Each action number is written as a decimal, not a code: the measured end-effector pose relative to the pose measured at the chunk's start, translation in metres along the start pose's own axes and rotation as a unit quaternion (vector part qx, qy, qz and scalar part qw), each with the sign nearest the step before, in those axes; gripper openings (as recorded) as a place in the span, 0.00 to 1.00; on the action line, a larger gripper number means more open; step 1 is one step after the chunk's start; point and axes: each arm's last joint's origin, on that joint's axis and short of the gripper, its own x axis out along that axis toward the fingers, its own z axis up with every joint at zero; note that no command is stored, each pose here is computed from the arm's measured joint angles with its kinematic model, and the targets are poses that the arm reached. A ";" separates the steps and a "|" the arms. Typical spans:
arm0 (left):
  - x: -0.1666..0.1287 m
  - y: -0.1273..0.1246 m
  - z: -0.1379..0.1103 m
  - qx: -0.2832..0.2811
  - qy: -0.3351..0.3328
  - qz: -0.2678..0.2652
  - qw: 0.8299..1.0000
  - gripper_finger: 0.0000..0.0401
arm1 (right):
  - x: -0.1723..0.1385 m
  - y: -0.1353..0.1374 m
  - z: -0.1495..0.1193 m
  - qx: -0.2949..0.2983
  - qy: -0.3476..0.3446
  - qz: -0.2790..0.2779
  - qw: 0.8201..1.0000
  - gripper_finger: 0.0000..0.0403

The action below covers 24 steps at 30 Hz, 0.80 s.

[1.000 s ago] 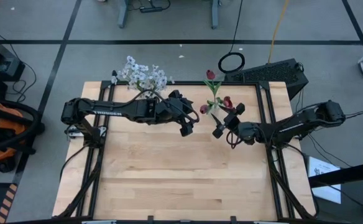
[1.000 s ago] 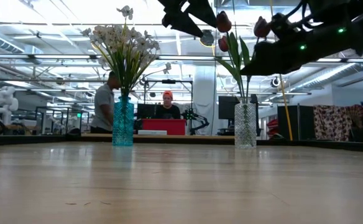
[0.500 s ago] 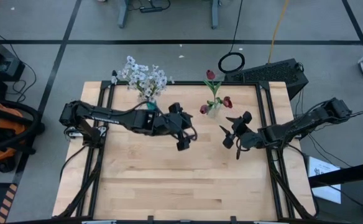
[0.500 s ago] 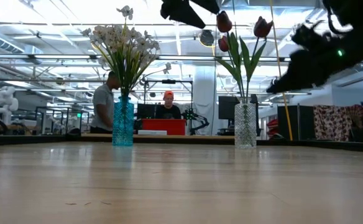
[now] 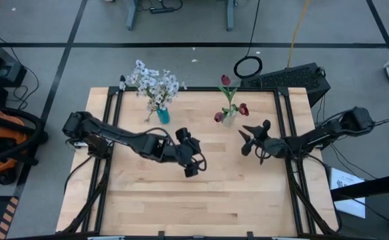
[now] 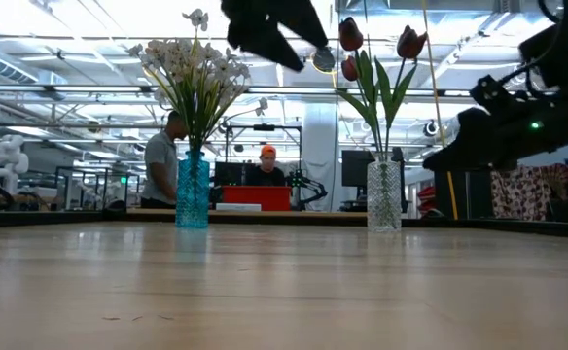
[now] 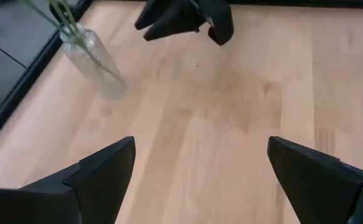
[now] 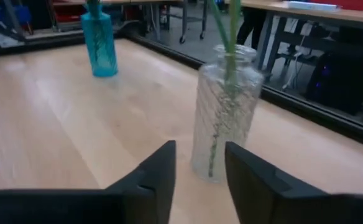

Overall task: Sort flowers into vase by color
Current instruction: Adjust the transparent vase

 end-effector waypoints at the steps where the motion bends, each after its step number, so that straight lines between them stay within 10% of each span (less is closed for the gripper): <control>1: 0.003 -0.002 -0.005 -0.003 -0.002 0.001 1.000 0.93 | 0.003 0.001 0.002 -0.005 0.001 0.002 1.000 0.30; 12: 0.016 -0.017 -0.038 0.001 -0.030 0.016 0.999 0.93 | 0.040 0.003 0.014 -0.036 0.038 -0.022 0.998 0.01; 24: 0.015 -0.019 -0.041 0.006 -0.029 0.025 0.999 0.93 | 0.069 0.001 0.007 -0.057 0.074 -0.051 0.994 0.00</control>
